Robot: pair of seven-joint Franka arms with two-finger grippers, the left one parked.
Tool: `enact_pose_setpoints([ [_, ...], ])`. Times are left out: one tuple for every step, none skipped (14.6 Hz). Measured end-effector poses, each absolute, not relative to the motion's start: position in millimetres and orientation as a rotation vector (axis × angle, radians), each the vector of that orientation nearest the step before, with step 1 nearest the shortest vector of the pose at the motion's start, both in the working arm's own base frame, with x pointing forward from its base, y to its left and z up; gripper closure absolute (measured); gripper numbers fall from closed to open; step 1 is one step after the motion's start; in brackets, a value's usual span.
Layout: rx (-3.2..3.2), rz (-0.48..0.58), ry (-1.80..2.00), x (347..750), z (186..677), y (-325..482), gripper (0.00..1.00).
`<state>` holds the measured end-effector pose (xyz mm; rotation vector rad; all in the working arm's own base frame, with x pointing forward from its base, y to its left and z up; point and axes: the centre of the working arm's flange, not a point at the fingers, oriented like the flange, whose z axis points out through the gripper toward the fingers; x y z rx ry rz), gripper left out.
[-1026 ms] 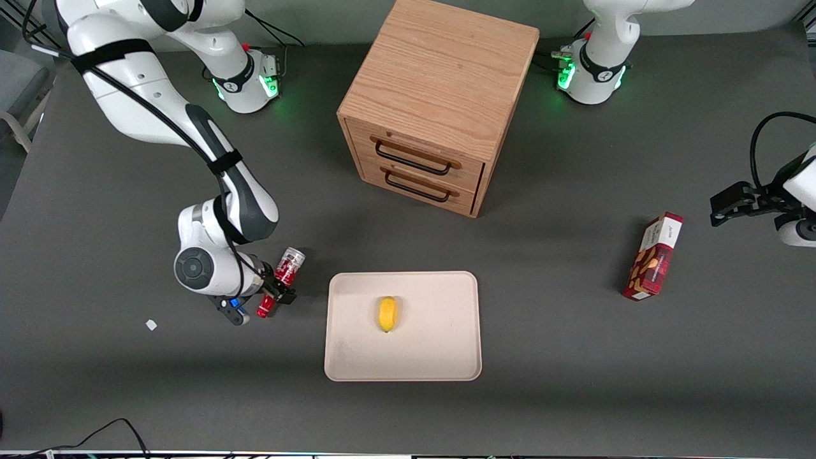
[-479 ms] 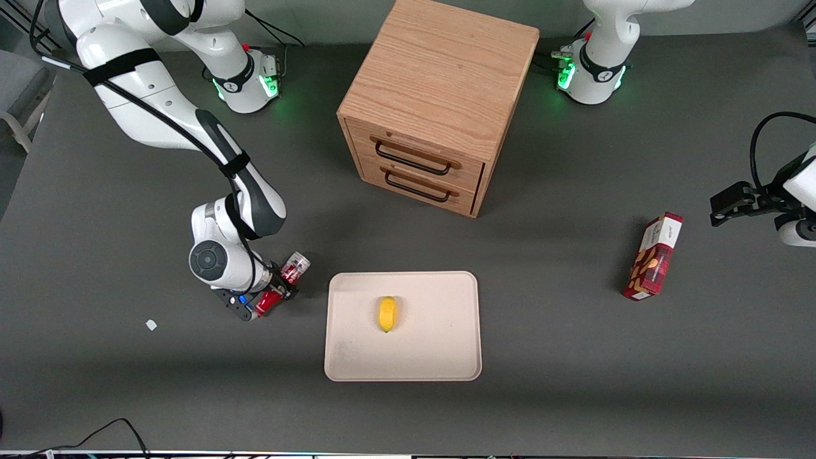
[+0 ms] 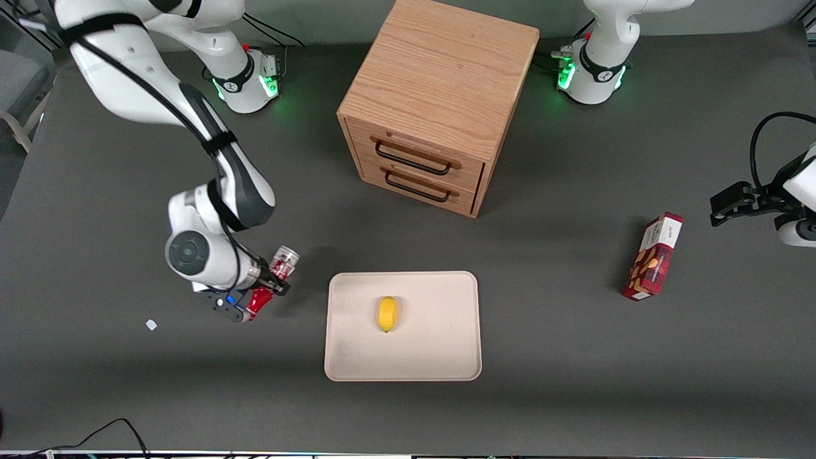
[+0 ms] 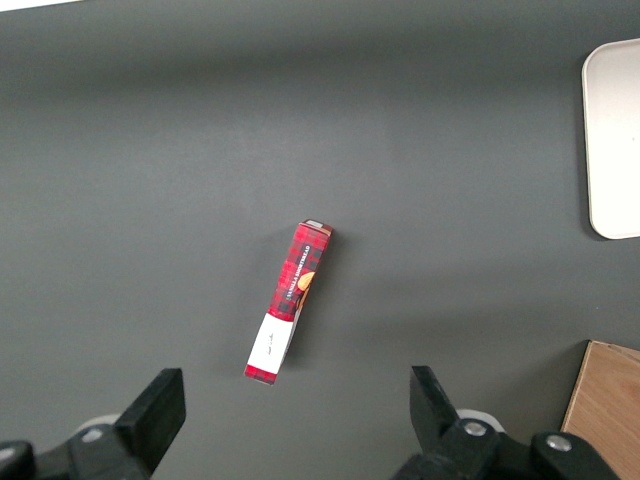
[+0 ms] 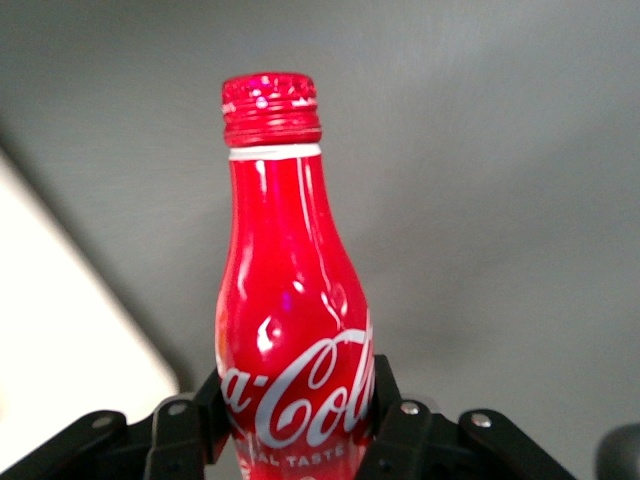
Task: Place coke bottle on tray
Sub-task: 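Lift the bottle upright and carry it onto the white tray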
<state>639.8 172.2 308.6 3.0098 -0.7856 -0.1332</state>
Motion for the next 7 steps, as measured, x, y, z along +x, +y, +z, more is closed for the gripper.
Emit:
enact_pose_setpoints([
  [3.029,-0.114,-0.703,640.4,349.4,170.6,0.44],
  [3.044,-0.099,-0.628,640.4,390.1,168.6,0.44],
  [3.056,-0.089,-0.557,640.3,430.5,166.8,0.44],
  [3.068,-0.085,-0.501,640.6,467.3,166.0,0.44],
  [3.087,-0.084,-0.451,641.2,498.4,168.1,0.44],
  [3.113,-0.072,-0.403,642.4,521.6,174.6,0.44],
  [3.141,-0.048,-0.354,644.6,537.2,184.4,0.44],
])
